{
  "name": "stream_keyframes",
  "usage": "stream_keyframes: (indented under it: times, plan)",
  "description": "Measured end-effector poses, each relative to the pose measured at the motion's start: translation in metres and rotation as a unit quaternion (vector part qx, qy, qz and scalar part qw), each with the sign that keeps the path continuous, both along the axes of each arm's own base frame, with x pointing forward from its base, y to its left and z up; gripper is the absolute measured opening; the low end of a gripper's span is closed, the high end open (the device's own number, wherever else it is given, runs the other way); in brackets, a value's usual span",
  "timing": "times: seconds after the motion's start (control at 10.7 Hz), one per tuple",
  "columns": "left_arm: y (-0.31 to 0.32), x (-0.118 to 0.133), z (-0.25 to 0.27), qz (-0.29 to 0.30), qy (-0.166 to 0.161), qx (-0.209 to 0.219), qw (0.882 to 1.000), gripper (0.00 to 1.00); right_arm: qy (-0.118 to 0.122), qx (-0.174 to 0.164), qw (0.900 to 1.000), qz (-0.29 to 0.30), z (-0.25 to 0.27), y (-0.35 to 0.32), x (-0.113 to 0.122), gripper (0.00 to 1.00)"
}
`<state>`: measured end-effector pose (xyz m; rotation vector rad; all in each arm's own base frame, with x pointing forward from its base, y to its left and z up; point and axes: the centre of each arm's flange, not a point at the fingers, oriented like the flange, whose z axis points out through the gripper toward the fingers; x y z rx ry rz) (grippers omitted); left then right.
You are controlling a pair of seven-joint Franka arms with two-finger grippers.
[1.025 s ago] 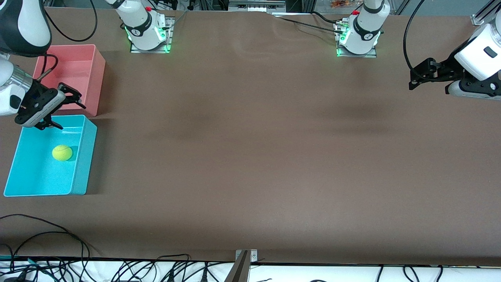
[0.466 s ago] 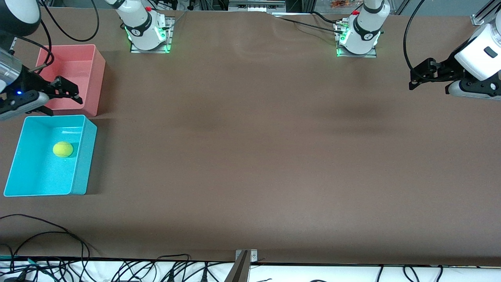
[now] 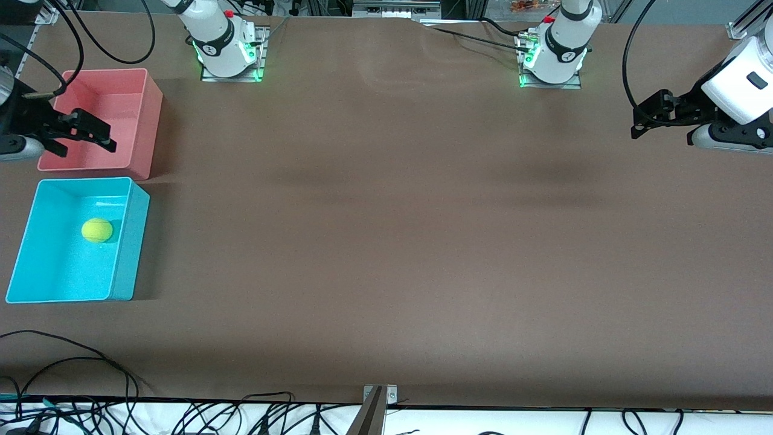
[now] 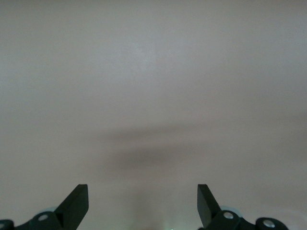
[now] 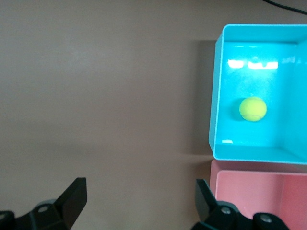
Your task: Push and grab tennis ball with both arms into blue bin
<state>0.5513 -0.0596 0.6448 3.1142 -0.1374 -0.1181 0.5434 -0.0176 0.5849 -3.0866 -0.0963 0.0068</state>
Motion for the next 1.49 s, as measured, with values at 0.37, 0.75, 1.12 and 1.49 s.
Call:
stream_keyframes:
  times: [0.37,0.75,1.12,1.49]
  plan:
    - [0.0,0.0,0.0,0.0,0.0,0.0,1.0,1.0,0.008,-0.005,1.0,-0.028,0.034,0.004,-0.006,1.0]
    - [0.002,0.0,0.0,0.002,0.0,0.0,1.0,1.0,0.016,-0.006,0.999,-0.047,0.037,0.006,-0.008,1.0]
    - [0.002,0.0,0.0,0.003,0.0,0.0,1.0,1.0,-0.024,-0.01,0.998,-0.05,0.042,0.005,0.002,1.0]
    - [0.002,0.0,0.0,0.003,0.0,0.0,1.0,1.0,-0.01,-0.015,0.998,-0.054,0.017,0.0,0.017,1.0]
